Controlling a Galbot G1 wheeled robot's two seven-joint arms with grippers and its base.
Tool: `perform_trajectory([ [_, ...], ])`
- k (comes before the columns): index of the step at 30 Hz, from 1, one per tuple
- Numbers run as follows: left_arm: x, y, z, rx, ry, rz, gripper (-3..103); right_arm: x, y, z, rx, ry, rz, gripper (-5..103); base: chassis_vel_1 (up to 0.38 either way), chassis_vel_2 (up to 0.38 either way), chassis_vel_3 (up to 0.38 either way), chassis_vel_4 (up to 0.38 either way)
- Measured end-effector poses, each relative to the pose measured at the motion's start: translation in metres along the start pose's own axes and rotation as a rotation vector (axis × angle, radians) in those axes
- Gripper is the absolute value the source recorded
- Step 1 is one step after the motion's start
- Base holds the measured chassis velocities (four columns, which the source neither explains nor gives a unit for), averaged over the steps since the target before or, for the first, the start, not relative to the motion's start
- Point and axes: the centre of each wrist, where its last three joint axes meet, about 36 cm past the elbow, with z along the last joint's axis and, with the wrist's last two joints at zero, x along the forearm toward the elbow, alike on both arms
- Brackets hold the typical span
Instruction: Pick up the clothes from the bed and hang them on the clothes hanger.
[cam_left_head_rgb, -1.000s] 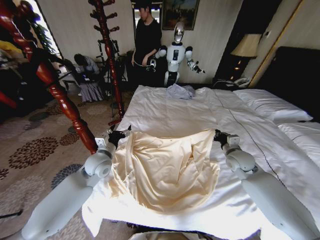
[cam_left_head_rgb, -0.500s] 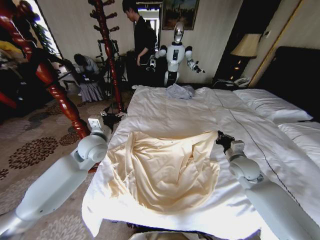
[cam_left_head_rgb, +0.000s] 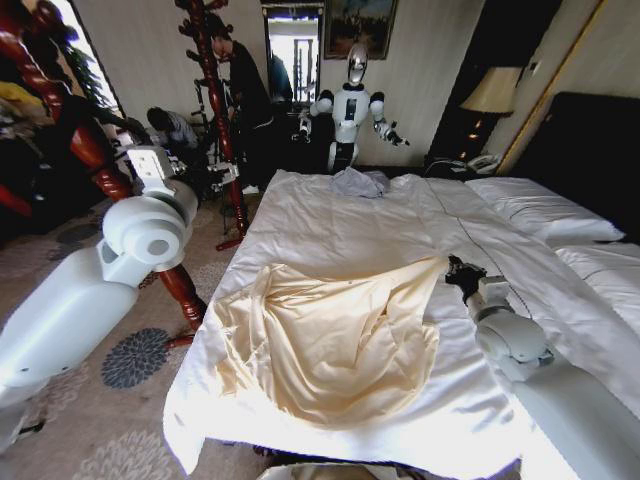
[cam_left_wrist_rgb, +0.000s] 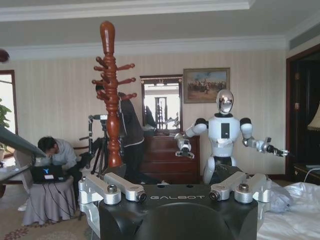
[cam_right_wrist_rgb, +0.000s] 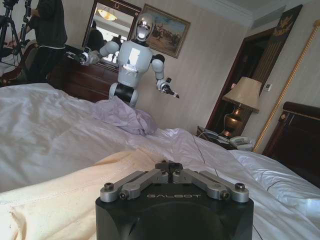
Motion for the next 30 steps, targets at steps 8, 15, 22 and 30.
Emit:
perform_trajectory([
  [8,0.031,0.042,-0.057,-0.011,-0.005,-0.083,100,0.002,-0.006,-0.004,0.002,-0.004,0.004,0,0.0,0.0,0.0,0.0],
  [15,0.043,0.073,-0.083,-0.001,0.02,-0.175,100,0.0,-0.009,-0.009,0.003,-0.012,0.002,0,0.0,0.0,0.0,0.0],
  [22,0.045,0.103,-0.101,0.062,0.064,-0.238,99,-0.001,-0.011,-0.009,0.005,-0.011,0.001,0,0.0,0.0,0.0,0.0],
  [30,0.042,0.131,-0.1,0.121,0.155,-0.295,95,0.001,-0.01,-0.011,0.005,-0.016,0.0,0,0.0,0.0,0.0,0.0],
])
